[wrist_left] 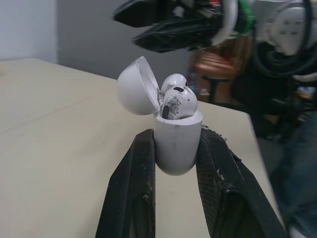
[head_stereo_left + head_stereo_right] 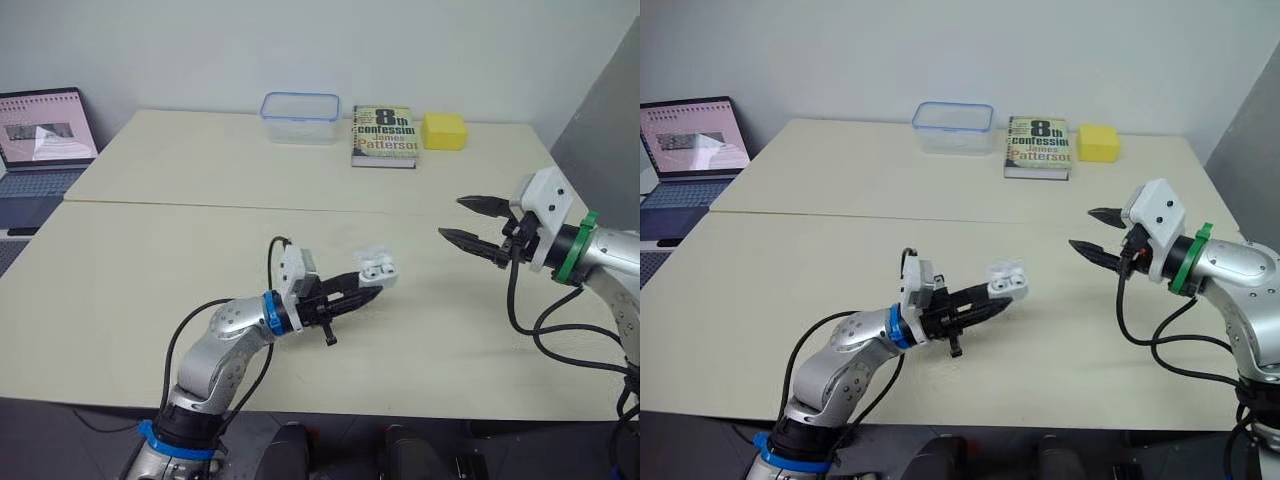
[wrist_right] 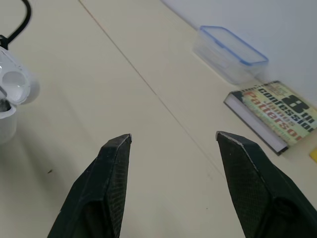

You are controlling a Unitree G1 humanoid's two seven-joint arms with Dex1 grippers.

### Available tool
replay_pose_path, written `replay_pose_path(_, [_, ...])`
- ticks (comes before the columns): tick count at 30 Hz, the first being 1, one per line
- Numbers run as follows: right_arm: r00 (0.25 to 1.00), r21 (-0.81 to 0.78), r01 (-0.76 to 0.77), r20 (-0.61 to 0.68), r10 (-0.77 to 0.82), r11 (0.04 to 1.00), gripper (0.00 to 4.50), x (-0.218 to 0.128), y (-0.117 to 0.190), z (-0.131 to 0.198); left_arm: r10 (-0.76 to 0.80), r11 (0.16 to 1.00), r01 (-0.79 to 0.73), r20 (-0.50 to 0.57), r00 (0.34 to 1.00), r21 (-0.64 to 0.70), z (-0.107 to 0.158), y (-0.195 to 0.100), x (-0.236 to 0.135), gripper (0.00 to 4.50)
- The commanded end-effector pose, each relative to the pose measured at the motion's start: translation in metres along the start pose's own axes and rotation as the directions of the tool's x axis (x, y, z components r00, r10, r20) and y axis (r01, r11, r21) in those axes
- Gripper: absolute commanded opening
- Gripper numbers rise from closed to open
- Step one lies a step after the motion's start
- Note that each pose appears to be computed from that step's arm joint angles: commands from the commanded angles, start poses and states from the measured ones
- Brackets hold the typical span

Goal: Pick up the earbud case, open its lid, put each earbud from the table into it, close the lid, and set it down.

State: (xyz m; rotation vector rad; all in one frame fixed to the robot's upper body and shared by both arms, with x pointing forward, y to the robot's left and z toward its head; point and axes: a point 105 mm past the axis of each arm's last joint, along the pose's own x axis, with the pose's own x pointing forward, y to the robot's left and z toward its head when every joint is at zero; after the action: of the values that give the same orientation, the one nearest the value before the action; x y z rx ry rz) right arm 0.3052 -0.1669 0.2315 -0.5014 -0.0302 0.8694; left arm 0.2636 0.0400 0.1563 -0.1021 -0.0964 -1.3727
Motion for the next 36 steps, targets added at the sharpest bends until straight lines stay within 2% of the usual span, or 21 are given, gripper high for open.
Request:
replay_pose_path(1, [0.997, -0.030, -0.067, 0.021, 0.068, 0.997, 1.91, 0.001, 0.001, 0.015, -0.147, 0.989, 0.147, 0.011, 0.989, 0.000, 0.014, -0.016, 0.007, 0.76])
replay_pose_path(6, [0.972, 0.001, -0.231, -0.037, 0.231, 0.973, 0.08, 0.012, 0.016, 0.016, -0.258, 0.965, 0.256, -0.030, 0.966, -0.045, 0.012, -0.023, 0.010, 0.76])
replay_pose_path(7, [0.966, 0.003, -0.253, -0.046, 0.253, 0.967, 0.00, 0.013, 0.019, 0.016, -0.268, 0.963, 0.266, -0.036, 0.963, -0.048, 0.012, -0.024, 0.010, 0.76])
replay_pose_path(11, [0.923, 0.004, -0.377, -0.084, 0.376, 0.926, 0.00, 0.015, 0.036, 0.016, -0.287, 0.957, 0.285, -0.039, 0.957, -0.057, 0.011, -0.025, 0.013, 0.76])
replay_pose_path(19, [0.842, 0.050, -0.536, -0.043, 0.538, 0.842, 0.00, 0.005, 0.063, 0.033, -0.265, 0.964, 0.263, -0.052, 0.963, -0.048, 0.009, -0.017, 0.010, 0.76])
replay_pose_path(32, [0.788, 0.094, -0.609, -0.041, 0.615, 0.787, 0.00, -0.003, 0.088, 0.028, -0.231, 0.971, 0.228, -0.032, 0.972, -0.071, 0.008, -0.015, 0.011, 0.76])
replay_pose_path(35, [0.805, 0.074, -0.585, -0.068, 0.589, 0.808, 0.00, -0.001, 0.087, 0.021, -0.210, 0.974, 0.207, -0.024, 0.977, -0.094, 0.008, -0.012, 0.011, 0.76])
replay_pose_path(36, [0.835, 0.066, -0.541, -0.073, 0.545, 0.838, 0.00, 0.003, 0.080, 0.020, -0.192, 0.975, 0.187, -0.029, 0.981, -0.121, 0.007, -0.010, 0.011, 0.76])
